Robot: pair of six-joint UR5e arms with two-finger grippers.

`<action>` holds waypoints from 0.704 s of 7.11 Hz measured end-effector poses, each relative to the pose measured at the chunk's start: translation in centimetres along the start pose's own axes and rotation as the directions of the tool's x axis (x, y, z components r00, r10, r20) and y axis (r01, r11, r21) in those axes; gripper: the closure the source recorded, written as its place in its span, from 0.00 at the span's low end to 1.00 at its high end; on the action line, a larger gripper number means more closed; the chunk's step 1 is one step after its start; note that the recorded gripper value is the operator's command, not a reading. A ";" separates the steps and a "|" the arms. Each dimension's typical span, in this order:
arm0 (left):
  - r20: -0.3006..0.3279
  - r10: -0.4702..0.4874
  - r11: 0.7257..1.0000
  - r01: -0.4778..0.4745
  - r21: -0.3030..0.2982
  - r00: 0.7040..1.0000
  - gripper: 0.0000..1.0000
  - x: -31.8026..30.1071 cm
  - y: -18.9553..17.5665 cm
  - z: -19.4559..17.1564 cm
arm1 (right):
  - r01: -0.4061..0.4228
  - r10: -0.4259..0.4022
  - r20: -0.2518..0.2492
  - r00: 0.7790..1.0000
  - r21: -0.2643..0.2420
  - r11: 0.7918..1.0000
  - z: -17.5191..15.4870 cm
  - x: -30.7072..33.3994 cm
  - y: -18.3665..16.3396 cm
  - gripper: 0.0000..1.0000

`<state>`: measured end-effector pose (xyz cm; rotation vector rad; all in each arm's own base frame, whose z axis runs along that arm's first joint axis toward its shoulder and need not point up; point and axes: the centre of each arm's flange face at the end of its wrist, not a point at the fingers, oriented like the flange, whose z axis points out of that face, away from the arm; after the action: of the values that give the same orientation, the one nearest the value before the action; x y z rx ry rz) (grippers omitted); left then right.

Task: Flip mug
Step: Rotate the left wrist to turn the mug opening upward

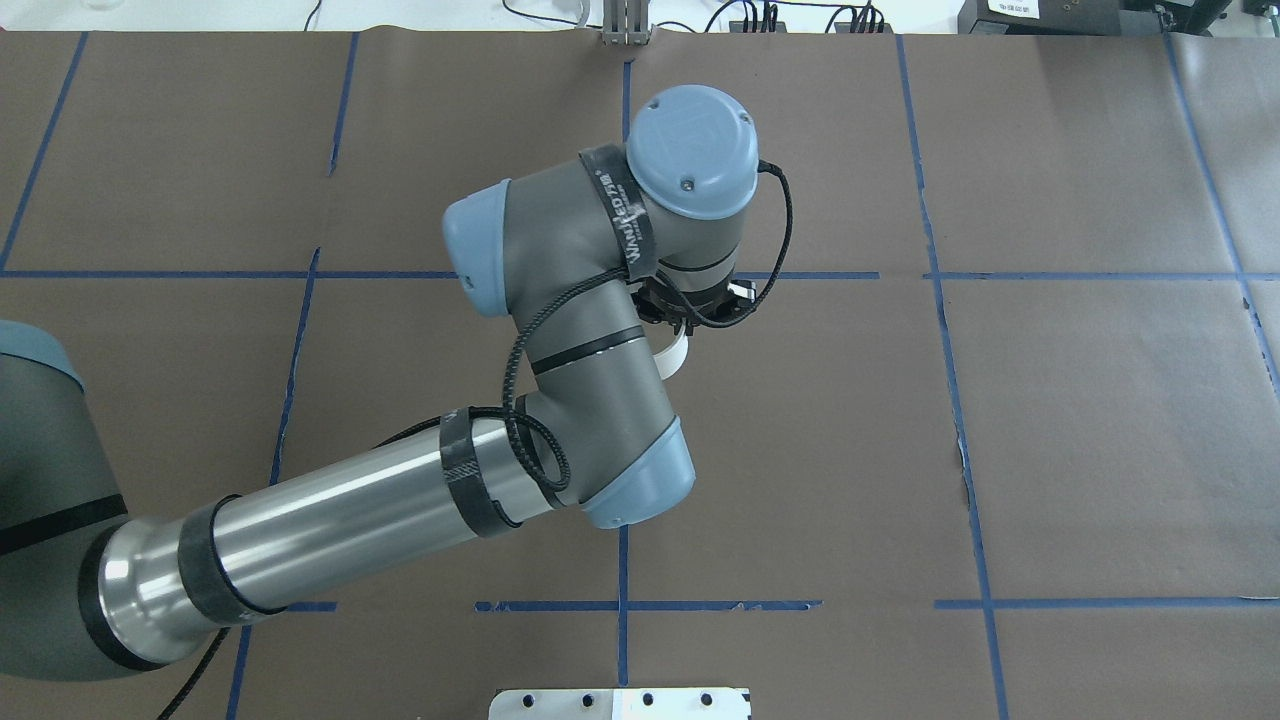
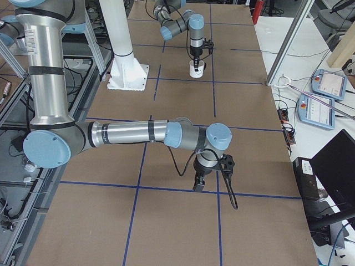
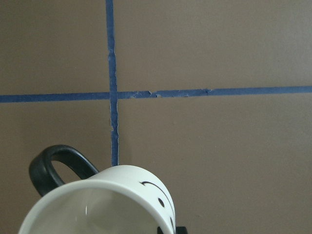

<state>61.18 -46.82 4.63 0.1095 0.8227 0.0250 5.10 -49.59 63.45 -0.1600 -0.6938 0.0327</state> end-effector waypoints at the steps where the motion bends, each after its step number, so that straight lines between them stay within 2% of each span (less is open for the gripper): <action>1: 0.031 0.020 1.000 -0.019 -0.013 0.999 1.00 0.7 0.4 1.0 | 0.000 0.000 0.000 1.000 0.000 1.000 0.0 0.0 0.0 0.00; 5: 0.075 0.045 0.998 -0.042 -0.043 0.996 1.00 0.1 1.4 3.9 | 0.000 0.000 0.000 1.000 0.000 1.000 0.0 0.0 0.0 0.00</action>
<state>64.09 -45.78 7.33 0.0893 0.7432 0.0785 5.10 -49.59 63.45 -0.1600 -0.6938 0.0326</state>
